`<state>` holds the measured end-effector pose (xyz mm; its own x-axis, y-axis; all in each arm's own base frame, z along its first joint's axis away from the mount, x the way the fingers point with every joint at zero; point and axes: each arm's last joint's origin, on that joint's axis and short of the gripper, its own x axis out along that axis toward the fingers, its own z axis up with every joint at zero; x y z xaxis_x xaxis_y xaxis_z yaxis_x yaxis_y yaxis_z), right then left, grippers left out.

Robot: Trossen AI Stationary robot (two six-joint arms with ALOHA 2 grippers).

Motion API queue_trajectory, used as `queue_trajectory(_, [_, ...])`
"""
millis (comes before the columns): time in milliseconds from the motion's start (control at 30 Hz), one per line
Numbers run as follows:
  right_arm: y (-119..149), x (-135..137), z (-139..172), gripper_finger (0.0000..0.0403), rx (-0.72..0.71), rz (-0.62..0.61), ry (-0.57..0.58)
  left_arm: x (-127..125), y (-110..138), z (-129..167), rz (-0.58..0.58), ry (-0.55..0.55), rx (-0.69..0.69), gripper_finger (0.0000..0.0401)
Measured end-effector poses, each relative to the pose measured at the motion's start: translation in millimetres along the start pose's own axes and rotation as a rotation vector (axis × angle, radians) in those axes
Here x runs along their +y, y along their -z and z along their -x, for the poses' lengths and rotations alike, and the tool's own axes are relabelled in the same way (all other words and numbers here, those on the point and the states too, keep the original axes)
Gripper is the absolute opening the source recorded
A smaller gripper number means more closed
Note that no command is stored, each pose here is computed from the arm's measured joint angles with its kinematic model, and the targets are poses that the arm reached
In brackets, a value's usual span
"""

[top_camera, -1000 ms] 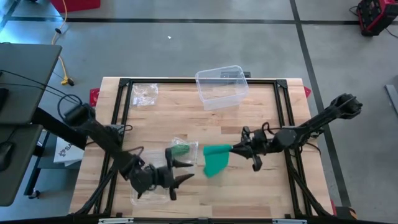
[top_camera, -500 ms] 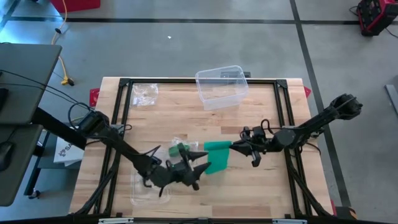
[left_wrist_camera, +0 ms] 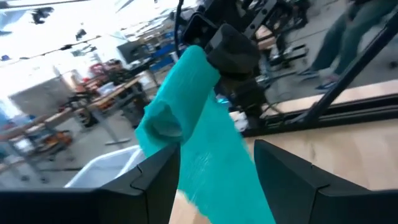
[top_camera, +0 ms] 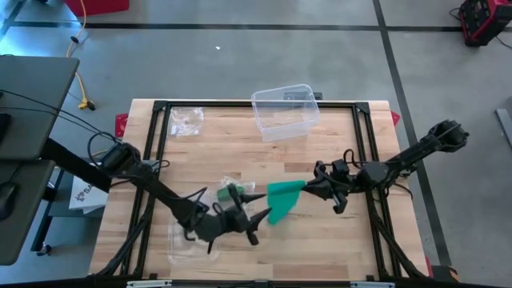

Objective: Roll bandage
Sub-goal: Roll the blue bandage

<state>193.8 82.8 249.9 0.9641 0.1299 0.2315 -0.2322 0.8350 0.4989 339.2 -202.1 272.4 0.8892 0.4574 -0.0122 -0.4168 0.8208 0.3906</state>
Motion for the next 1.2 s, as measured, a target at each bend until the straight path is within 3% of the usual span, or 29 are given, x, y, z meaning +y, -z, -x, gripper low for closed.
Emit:
queue_trajectory(200, [0.4,0.7,0.0,0.0000,0.012,0.001,-0.023,10.3,3.6,-24.7,0.027,0.123,-0.050,0.0185])
queue_trajectory(433, [1.2,0.4,0.1,0.0000,0.022,0.006,-0.022,12.5,1.4,-27.7,0.037,0.136,-0.080,0.0171])
queue_trajectory(867, [4.6,-2.7,0.2,0.0011,0.059,0.106,0.007,25.2,3.4,-46.1,0.165,0.168,-0.106,0.0117])
queue_trajectory(1200, [11.8,-8.1,0.7,0.0053,0.126,0.285,0.070,25.0,6.1,-47.1,0.258,0.175,-0.074,0.0018])
